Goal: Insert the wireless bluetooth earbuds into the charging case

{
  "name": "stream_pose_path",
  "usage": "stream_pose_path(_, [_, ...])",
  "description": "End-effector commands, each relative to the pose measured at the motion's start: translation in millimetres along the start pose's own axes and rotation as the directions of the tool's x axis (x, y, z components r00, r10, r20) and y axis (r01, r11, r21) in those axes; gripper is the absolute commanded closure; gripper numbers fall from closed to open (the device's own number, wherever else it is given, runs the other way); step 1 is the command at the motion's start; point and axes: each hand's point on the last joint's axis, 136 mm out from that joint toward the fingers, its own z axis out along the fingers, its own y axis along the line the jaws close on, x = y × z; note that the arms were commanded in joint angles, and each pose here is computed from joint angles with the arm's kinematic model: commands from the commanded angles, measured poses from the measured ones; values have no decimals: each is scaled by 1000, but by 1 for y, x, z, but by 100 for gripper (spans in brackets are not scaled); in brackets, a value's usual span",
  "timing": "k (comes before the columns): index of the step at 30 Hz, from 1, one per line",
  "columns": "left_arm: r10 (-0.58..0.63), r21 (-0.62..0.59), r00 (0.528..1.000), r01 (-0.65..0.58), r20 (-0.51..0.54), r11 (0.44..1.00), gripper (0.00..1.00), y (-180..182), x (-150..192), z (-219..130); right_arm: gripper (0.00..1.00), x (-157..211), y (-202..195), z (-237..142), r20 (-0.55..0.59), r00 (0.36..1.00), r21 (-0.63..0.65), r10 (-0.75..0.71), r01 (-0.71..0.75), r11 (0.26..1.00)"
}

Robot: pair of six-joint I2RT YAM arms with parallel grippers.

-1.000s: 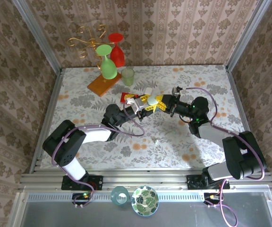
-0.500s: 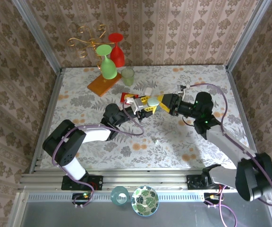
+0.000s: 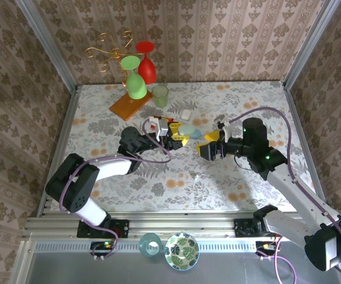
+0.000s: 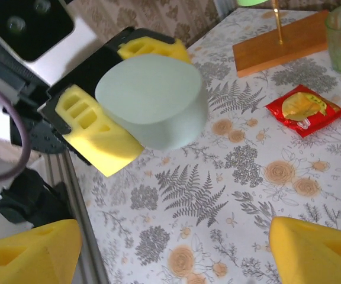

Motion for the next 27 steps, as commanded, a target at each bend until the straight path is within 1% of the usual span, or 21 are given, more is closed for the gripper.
stream_pose_path(1, [-36, 105, 999, 35, 2, 994, 68, -17, -9, 0, 16, -16, 4, 5, 4, 985, 8, -174, 174, 985])
stream_pose_path(6, [-30, 115, 1000, 30, -1, 993, 68, -21, -9, -3, 16, -28, 4, 12, 40, 984, -10, -172, 172, 985])
stream_pose_path(19, [-39, 187, 999, 42, -20, 982, 68, -36, -7, -4, 18, -43, -15, 17, 73, 988, 81, -133, 127, 989])
stream_pose_path(27, [-44, 188, 999, 48, -28, 981, 68, -37, -4, -6, 18, -48, -19, 11, 93, 989, 94, -117, 108, 990])
